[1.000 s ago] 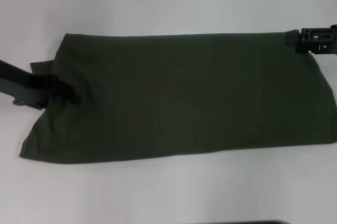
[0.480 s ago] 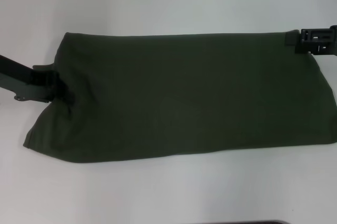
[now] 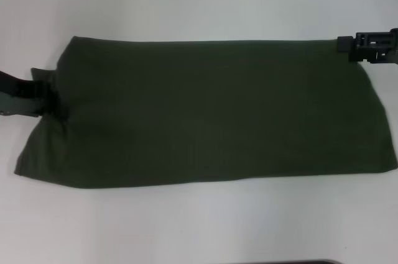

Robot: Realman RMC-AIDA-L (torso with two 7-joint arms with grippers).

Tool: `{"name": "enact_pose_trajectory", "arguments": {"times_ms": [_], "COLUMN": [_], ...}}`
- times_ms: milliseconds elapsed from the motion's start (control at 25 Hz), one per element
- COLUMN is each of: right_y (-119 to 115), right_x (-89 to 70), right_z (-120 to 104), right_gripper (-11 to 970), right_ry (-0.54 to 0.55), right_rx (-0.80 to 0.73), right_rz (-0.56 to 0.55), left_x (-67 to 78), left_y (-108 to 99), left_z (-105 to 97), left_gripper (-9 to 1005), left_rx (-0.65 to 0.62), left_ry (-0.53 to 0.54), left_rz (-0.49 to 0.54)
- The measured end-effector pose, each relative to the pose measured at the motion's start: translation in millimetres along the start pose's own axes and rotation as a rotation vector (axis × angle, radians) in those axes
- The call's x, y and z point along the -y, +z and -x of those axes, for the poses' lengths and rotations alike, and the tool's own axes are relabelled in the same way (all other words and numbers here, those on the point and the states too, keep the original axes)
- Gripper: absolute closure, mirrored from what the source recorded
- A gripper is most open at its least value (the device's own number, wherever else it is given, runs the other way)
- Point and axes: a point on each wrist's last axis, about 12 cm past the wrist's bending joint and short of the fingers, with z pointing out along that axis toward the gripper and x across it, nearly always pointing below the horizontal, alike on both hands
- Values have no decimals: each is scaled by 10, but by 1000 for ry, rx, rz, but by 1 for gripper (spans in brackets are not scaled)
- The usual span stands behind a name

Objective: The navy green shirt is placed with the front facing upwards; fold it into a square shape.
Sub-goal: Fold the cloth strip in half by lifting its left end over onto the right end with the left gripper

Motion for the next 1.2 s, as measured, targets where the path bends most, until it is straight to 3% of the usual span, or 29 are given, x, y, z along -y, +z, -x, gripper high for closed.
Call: {"name": "enact_pose_trajectory", "arguments": {"times_ms": [520,720,1000,1200], "right_y": [1,3,26,15], "right_x": [-13,-15,-25,-22], "right_z": [37,44,56,64], "right_gripper": [197,196,196,198], "right_ry": [3,1,-4,-6], "right_rx": [4,4,0,2], "right_rz": [0,-1,-2,-5], "left_x": [-70,24,297,335], "left_y": [-168,-153,-68,-111], "left_z": [166,305,594,617], "left_gripper": [928,928,927,927], "left_rx": [84,117,153,128], "left_ry": [-19,6,80,97], "left_rz": [102,129,197,199]}}
